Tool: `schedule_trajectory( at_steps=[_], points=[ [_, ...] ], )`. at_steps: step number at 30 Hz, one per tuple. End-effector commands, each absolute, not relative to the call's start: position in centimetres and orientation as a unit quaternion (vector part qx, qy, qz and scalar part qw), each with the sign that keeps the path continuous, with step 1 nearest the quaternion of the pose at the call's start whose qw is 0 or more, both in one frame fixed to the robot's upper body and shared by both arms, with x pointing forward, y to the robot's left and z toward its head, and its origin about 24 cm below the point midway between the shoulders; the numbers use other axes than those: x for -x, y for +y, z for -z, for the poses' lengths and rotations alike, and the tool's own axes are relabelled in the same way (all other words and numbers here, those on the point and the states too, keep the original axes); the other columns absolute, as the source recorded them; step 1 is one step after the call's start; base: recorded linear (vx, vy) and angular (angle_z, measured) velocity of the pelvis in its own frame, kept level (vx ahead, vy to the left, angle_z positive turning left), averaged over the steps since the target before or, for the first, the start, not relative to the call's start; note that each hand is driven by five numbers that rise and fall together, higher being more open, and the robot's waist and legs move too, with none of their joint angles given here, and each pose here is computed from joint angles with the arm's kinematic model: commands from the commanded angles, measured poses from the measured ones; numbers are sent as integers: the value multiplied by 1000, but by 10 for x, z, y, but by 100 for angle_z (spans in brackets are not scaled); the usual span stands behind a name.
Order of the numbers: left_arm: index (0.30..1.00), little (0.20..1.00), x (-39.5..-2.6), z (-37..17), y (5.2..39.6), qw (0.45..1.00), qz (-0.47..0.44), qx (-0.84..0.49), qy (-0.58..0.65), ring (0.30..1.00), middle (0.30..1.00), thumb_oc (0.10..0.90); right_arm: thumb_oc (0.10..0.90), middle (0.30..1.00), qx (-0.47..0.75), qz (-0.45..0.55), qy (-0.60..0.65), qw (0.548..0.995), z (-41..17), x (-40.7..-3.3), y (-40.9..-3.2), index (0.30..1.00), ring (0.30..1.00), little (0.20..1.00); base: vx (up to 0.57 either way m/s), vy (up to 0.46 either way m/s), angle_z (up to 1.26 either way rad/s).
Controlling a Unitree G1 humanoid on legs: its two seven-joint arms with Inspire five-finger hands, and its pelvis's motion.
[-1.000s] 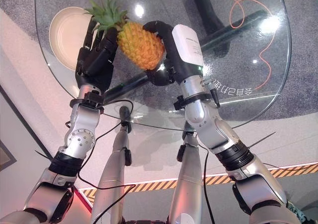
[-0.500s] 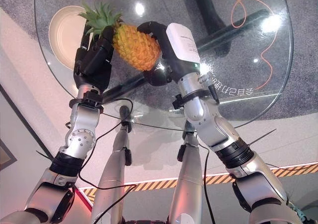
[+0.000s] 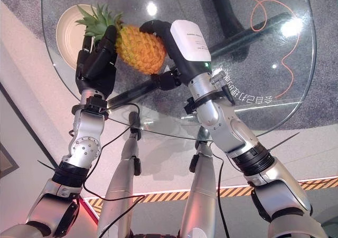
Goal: Pick up the fruit to the plate
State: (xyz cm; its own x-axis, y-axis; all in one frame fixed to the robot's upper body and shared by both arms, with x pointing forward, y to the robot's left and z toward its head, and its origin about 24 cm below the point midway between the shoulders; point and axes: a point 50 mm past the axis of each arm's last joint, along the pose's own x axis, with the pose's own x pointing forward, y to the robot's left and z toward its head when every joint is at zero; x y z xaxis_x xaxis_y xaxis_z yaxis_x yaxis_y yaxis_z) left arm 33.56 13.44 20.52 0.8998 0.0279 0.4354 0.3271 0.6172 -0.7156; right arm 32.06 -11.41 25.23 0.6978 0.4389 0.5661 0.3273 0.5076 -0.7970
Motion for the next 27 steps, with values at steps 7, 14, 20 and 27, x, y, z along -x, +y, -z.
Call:
schedule_trajectory(
  at_steps=[7,14,20,27],
  points=[
    [300,200,-317,-273,114,816,218,400,-355,300,300,100,100,300,425,-122,-611,657,-307,-257,-58,300,300,200,0,0,0],
    [300,200,-316,-276,114,810,223,399,-367,300,300,100,100,300,423,-119,-615,654,-309,-256,-58,300,300,200,0,0,0],
    [300,200,-316,-277,114,807,226,401,-370,300,300,100,100,300,422,-113,-617,655,-310,-256,-58,300,300,200,0,0,0],
    [300,200,-316,-276,115,804,225,407,-371,300,300,100,138,333,413,-102,-613,666,-311,-258,-60,333,333,238,0,0,0]
  ],
)
